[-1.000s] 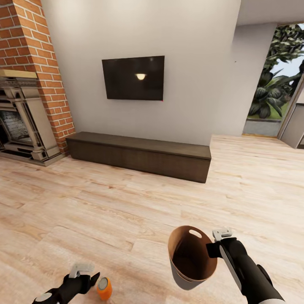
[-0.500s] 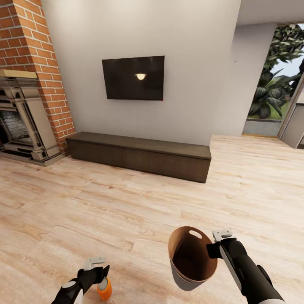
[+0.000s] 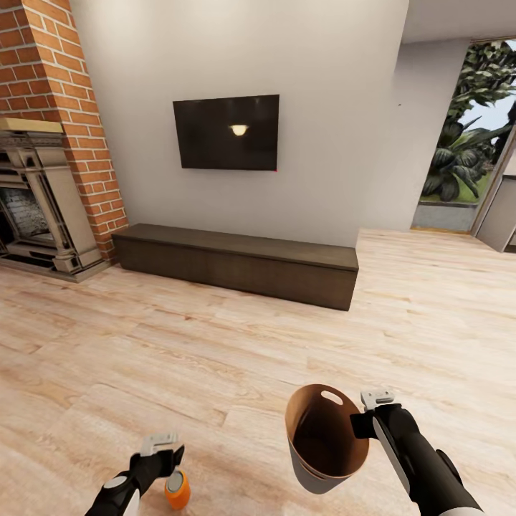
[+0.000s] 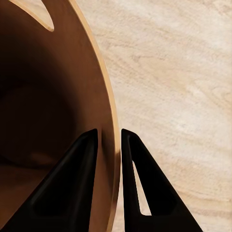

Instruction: Put the three can of soda from the living room inside the tash can in the kitchen.

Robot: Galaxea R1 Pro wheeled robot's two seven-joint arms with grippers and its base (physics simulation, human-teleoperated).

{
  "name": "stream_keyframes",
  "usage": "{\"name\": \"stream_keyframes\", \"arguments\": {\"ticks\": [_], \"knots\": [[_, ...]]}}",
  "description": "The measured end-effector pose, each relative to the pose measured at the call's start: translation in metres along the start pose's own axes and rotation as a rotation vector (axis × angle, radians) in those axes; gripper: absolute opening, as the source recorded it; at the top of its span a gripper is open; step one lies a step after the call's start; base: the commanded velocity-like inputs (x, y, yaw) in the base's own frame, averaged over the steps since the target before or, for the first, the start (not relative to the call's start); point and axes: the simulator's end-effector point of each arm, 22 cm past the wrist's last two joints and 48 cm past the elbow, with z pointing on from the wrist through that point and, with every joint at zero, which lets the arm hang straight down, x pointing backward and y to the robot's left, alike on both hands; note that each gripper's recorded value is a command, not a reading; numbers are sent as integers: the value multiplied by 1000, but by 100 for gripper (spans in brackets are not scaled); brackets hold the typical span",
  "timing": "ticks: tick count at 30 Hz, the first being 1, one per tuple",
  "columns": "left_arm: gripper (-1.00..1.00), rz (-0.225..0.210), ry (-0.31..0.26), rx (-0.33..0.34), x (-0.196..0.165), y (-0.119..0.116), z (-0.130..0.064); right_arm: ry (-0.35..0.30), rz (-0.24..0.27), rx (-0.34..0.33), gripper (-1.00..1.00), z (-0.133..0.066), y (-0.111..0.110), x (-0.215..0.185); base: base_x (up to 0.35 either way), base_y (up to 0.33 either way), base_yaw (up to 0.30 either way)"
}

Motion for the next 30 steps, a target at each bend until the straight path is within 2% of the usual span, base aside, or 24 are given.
{"name": "stream_keyframes", "arguments": {"ticks": [2, 7, 24, 30], "knots": [[100, 3, -24, -1, -4, 1, 0, 0, 0, 0, -100, 0, 0, 0, 0, 0, 0], [100, 4, -35, -2, -5, 2, 0, 0, 0, -1, -100, 0, 0, 0, 32, 0, 0], [100, 4, -37, -4, -5, 3, 0, 0, -1, 1, -100, 0, 0, 0, 148, 0, 0], [100, 4, -34, -5, -3, 3, 1, 5, 0, -1, -100, 2, 0, 2, 45, 0, 0]]}}
